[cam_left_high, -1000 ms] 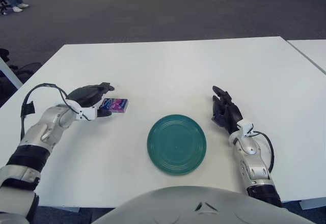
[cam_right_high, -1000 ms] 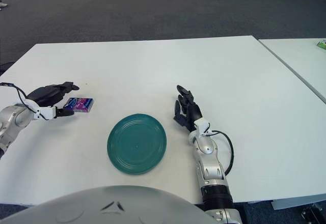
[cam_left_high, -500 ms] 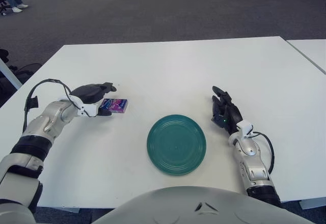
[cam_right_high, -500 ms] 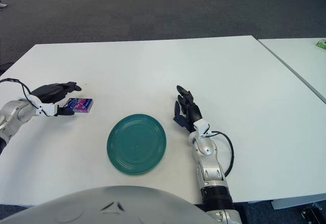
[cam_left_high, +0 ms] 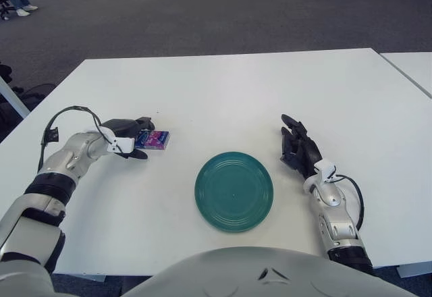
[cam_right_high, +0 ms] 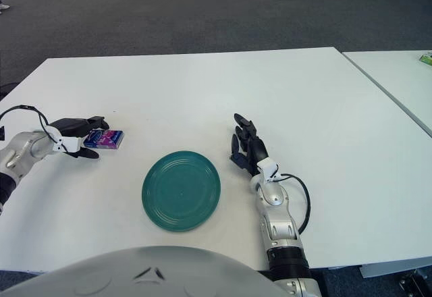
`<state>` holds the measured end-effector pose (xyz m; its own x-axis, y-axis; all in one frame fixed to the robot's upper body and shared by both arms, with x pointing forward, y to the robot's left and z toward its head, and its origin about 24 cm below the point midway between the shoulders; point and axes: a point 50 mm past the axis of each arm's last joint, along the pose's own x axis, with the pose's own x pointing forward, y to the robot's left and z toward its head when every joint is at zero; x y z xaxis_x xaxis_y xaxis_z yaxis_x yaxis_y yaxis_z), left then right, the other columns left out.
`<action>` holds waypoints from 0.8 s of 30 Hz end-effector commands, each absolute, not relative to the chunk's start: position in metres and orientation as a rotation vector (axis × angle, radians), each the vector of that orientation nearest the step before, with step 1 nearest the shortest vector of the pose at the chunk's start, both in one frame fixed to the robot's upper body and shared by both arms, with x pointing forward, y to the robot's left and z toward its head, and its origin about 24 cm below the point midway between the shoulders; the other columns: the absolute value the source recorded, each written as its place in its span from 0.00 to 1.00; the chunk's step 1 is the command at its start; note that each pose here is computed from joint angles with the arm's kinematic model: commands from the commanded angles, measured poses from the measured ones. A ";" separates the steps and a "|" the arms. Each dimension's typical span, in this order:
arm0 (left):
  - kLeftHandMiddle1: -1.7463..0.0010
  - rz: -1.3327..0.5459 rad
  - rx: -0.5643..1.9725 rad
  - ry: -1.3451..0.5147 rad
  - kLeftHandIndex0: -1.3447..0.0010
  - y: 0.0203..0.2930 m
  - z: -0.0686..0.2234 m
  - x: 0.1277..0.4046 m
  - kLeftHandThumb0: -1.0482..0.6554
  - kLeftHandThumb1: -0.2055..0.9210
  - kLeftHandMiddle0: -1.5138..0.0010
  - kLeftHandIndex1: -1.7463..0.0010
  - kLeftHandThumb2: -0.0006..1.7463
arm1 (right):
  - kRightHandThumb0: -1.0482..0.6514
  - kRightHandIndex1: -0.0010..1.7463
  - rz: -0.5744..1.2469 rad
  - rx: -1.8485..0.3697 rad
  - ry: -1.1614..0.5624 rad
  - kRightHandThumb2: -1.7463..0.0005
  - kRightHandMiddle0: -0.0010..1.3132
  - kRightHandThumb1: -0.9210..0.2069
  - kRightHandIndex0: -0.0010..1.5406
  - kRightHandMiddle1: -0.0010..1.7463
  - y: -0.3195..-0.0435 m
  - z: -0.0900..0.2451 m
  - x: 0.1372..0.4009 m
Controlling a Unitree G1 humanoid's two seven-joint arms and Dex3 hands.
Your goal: Put the gum into the plate.
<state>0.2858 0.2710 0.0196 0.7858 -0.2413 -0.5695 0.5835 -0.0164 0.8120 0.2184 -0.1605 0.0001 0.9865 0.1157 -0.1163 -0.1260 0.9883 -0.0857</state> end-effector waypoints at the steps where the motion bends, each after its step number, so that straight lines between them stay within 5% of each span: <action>1: 0.99 -0.671 1.476 0.290 0.91 0.270 0.020 0.293 0.07 1.00 0.79 0.47 0.08 | 0.25 0.00 0.132 -0.088 0.217 0.42 0.00 0.00 0.10 0.24 -0.164 -0.017 0.207; 24: 0.99 -0.791 1.504 0.460 0.70 0.247 -0.028 0.292 0.18 0.97 0.76 0.37 0.05 | 0.26 0.01 0.102 -0.092 0.205 0.42 0.00 0.00 0.11 0.26 -0.163 -0.009 0.202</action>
<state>0.3154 0.2507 0.0064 0.7927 -0.1929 -0.5783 0.5817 -0.0444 0.8122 0.2089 -0.1621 0.0023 0.9845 0.1177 -0.1297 -0.1295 0.9878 -0.0864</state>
